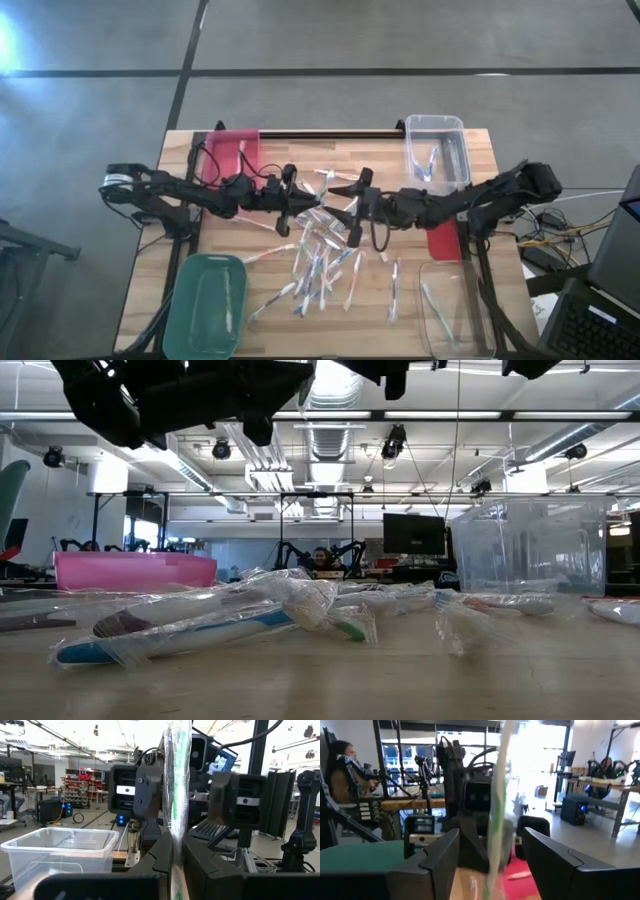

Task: Pick & Place Toothbrushes
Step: Put the green toothbrush into the green bin

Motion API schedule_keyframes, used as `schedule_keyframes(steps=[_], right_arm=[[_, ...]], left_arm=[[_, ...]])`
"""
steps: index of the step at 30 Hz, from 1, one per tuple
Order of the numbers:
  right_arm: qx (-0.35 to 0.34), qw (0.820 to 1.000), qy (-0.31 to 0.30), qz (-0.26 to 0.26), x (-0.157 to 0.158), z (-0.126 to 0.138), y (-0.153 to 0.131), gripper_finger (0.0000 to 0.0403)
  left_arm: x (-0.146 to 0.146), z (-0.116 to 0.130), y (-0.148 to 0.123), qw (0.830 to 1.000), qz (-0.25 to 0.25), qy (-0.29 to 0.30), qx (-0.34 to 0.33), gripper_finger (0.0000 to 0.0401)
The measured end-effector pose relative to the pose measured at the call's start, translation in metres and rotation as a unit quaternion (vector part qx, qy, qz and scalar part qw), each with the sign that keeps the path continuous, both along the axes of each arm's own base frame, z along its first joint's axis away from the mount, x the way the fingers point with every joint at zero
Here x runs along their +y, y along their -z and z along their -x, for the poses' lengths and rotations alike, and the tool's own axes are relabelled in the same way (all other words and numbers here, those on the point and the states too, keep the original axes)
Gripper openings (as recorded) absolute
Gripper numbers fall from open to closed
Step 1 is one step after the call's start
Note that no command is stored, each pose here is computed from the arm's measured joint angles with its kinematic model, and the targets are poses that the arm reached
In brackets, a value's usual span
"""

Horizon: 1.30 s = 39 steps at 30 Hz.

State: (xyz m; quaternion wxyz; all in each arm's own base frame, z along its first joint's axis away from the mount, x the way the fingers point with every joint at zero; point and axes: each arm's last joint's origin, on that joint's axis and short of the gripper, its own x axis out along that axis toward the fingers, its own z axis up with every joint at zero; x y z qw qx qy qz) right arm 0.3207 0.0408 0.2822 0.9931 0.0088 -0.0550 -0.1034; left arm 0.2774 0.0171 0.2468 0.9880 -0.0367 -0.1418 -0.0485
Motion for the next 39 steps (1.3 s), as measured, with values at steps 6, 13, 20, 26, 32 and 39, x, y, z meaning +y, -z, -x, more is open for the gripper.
schedule_keyframes(steps=[6, 13, 20, 26, 32, 39], right_arm=[[0.008, 1.000, 0.003, 0.026, 0.003, -0.019, -0.003, 0.0212], [0.049, 0.998, 0.019, 0.038, 0.004, -0.033, -0.007, 0.0185], [0.085, 0.996, 0.019, 0.036, 0.005, -0.037, -0.011, 0.0137], [0.086, 0.995, 0.020, 0.037, 0.005, -0.037, -0.015, 0.0091], [0.090, 0.995, 0.022, 0.038, 0.004, -0.037, -0.015, 0.0046], [0.091, 0.995, 0.020, 0.036, 0.005, -0.036, -0.015, 0.0018]], left_arm=[[0.000, 0.000, 0.000, 1.000, 0.001, 0.000, 0.002, 0.0028], [-0.001, 0.000, 0.000, 1.000, 0.001, 0.002, 0.001, 0.0028], [-0.001, 0.000, 0.000, 1.000, 0.001, 0.002, 0.001, 0.0028], [-0.001, 0.000, 0.000, 1.000, 0.000, 0.005, 0.001, 0.0028], [-0.002, 0.000, 0.000, 1.000, -0.001, 0.006, 0.002, 0.0028], [-0.002, -0.001, 0.002, 1.000, -0.003, 0.007, 0.009, 0.0034]])
